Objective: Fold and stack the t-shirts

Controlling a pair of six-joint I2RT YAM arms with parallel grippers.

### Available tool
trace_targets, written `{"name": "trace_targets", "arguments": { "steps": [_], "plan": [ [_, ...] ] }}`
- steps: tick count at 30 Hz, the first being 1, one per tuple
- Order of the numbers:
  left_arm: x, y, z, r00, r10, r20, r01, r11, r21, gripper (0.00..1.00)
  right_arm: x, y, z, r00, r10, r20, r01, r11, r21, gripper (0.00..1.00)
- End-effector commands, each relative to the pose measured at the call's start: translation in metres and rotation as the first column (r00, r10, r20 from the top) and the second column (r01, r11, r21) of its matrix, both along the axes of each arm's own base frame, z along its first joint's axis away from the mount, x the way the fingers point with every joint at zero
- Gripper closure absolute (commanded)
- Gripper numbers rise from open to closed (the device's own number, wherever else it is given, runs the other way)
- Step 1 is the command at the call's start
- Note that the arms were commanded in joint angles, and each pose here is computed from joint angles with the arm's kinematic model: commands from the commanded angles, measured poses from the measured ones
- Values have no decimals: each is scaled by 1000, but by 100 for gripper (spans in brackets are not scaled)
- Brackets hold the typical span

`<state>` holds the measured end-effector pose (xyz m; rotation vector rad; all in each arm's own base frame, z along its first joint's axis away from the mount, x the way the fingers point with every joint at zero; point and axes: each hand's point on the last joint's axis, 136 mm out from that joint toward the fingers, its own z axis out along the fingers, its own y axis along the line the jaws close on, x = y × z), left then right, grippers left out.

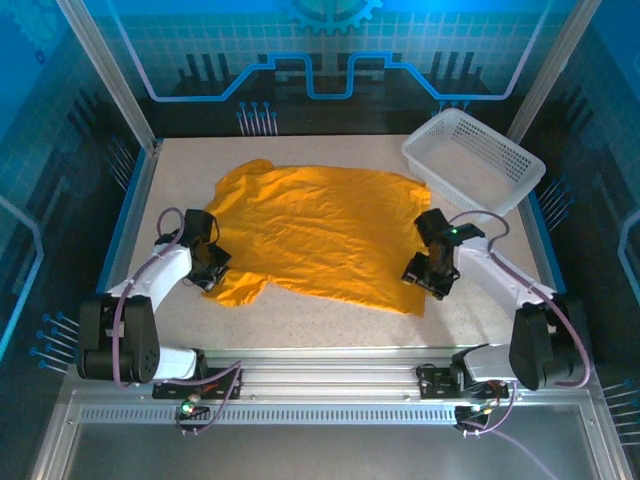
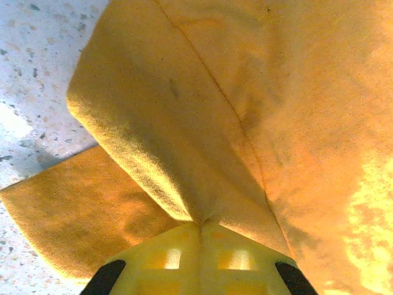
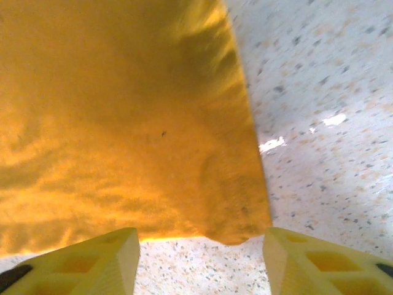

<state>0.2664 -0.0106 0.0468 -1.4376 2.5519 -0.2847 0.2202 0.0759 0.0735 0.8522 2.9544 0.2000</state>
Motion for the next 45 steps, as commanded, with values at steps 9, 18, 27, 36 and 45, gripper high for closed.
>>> {"name": "trace_targets", "arguments": {
  "steps": [9, 18, 27, 36, 45],
  "plan": [
    [-9, 3, 0, 1000, -18, -20, 19, 1000, 19, 100, -49, -10, -42, 973, -209, -101, 217, 973, 73, 49],
    [-7, 0, -1, 1000, -26, -17, 26, 1000, 4, 100, -43, 0, -64, 962, -231, -144, 246, 965, 95, 54],
    [-8, -7, 2, 999, -39, -11, 39, 999, -34, 100, -22, -17, -62, 958, -256, -132, 259, 966, 6, 97],
    [-33, -27, 16, 994, -83, -68, 77, 993, -87, 49, 30, -64, -37, 963, -266, -46, 266, 964, -21, 100],
    [-90, -12, 7, 983, -76, -166, 75, 997, -8, 54, 39, -45, -37, 982, -180, -61, 180, 984, 1, 100]
  ]
}}
